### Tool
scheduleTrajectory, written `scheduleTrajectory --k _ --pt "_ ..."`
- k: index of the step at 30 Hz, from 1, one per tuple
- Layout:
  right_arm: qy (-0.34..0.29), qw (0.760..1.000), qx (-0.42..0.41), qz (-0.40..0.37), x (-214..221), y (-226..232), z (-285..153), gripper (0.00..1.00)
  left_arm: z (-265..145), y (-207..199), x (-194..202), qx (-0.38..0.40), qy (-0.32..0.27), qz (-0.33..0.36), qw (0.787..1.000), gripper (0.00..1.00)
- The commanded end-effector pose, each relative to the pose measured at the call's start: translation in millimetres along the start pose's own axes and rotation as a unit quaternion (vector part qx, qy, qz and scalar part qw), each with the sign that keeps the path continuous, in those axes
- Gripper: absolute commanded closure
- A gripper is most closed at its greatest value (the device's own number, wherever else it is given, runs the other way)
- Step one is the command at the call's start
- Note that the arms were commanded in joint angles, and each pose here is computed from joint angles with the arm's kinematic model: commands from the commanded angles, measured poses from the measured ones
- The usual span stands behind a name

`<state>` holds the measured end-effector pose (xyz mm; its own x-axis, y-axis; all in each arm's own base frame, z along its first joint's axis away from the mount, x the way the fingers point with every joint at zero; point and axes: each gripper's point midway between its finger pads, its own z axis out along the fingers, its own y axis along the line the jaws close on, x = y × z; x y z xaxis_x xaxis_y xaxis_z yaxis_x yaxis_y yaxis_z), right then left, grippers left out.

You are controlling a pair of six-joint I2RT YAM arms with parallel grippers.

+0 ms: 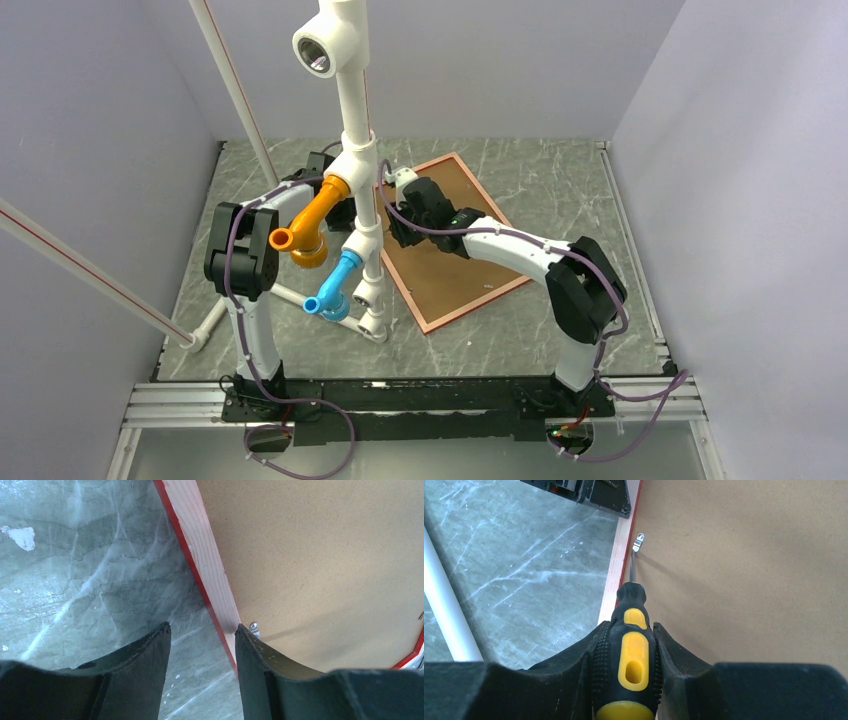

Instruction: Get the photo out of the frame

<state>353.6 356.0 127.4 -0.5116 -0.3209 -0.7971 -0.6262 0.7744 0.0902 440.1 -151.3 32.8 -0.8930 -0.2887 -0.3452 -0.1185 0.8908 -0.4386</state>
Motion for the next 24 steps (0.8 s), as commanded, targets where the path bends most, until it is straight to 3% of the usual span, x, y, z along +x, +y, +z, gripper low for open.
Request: scheduleTrajectory --k 1,15,24 --pt "-0.027 1.000 -0.002 -0.009 -26 3 -12 1.00 1 0 -2 -0.007 0.002 0.003 1.000 0.45" --pt "-0.036 0.999 -0.040 -0.004 -31 18 3 1.00 3 -1 1 -0.003 0.007 0.000 1.000 0.45" --pt "-0.026 1.000 0.005 -0.014 -26 2 12 1.00 3 0 1 -0.004 0.007 -0.001 1.000 0.45"
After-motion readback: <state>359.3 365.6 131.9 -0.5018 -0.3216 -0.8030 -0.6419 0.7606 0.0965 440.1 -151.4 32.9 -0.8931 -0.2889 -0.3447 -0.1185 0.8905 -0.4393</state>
